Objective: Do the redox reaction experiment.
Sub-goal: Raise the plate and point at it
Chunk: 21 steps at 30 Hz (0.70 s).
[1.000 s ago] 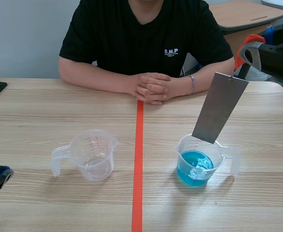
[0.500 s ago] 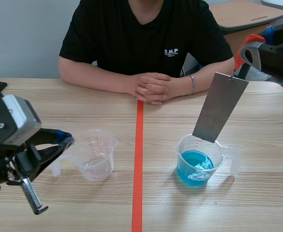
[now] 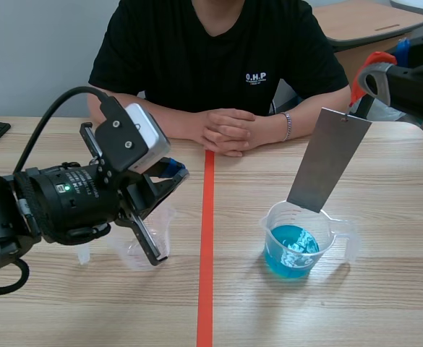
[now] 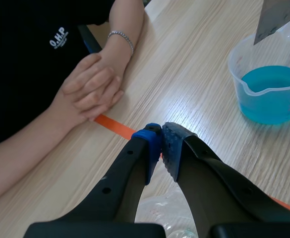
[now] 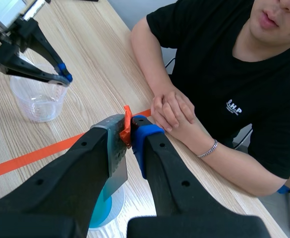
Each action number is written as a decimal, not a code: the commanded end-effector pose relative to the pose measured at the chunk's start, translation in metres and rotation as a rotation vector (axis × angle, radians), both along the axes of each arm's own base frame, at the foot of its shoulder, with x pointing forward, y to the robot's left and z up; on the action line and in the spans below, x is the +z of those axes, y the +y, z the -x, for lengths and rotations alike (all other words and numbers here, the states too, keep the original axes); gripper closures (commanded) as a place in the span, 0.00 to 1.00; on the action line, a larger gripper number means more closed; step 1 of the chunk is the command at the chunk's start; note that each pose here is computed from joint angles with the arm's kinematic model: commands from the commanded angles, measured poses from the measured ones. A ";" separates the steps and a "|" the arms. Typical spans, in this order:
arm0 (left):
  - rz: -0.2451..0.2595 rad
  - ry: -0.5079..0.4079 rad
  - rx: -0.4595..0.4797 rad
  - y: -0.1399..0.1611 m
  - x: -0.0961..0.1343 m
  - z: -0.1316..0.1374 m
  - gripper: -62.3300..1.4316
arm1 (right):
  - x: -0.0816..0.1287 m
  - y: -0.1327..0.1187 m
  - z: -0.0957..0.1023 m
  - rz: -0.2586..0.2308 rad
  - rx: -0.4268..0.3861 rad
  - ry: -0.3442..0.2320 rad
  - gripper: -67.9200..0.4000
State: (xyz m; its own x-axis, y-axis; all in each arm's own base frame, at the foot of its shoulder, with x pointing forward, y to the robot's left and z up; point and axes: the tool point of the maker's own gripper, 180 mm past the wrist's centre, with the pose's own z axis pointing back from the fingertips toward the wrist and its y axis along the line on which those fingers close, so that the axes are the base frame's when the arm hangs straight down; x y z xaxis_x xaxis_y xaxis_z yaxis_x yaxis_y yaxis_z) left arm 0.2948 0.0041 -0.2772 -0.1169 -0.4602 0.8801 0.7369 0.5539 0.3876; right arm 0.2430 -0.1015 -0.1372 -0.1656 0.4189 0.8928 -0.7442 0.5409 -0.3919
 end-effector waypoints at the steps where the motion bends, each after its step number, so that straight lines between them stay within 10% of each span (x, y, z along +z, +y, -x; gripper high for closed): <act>1: 0.018 0.001 -0.023 -0.007 0.002 0.000 0.91 | 0.009 0.005 0.002 -0.007 0.028 -0.025 0.97; 21: 0.057 0.062 -0.170 -0.083 -0.017 0.003 0.91 | 0.009 0.005 0.002 -0.007 0.028 -0.025 0.97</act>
